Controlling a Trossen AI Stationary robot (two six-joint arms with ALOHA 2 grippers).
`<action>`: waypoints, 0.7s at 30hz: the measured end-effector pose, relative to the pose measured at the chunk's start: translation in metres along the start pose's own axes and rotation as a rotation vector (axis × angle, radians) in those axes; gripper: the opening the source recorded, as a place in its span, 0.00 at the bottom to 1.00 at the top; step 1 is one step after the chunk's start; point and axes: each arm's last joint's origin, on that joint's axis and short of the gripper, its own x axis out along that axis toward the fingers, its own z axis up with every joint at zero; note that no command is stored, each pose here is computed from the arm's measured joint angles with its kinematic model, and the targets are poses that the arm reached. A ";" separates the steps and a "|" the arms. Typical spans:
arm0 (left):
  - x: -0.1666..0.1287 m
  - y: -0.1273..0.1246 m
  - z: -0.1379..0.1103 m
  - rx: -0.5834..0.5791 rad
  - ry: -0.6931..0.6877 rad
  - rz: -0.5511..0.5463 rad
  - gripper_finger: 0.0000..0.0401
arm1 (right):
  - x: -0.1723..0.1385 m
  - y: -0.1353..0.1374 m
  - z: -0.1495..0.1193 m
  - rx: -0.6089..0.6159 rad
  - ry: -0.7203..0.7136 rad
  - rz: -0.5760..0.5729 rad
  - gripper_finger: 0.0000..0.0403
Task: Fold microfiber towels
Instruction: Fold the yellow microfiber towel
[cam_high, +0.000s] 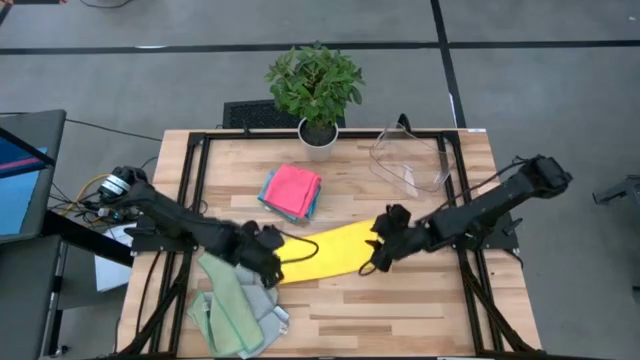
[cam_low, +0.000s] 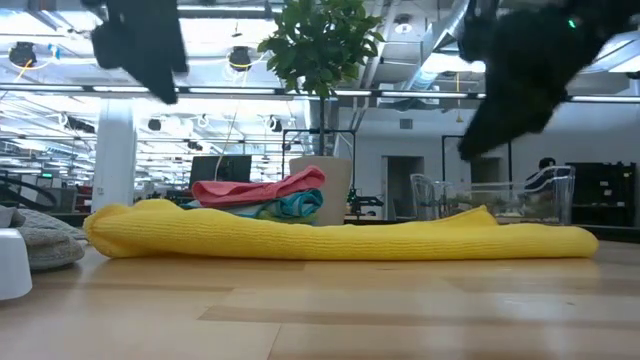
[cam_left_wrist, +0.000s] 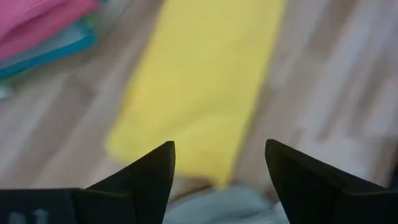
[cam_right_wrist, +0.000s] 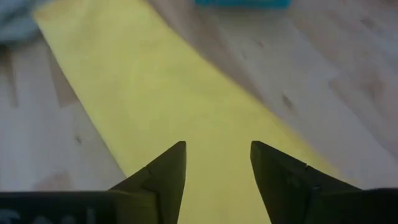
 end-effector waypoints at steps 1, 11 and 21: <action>-0.002 -0.007 -0.004 -0.013 -0.044 -0.024 0.60 | 0.004 0.004 -0.005 -0.012 0.015 -0.014 0.50; 0.027 -0.048 -0.047 -0.258 -0.199 -0.020 0.58 | 0.027 0.005 -0.062 0.089 0.027 -0.105 0.44; 0.053 -0.059 -0.082 -0.486 -0.148 0.027 0.57 | 0.031 -0.001 -0.076 0.134 0.015 -0.071 0.42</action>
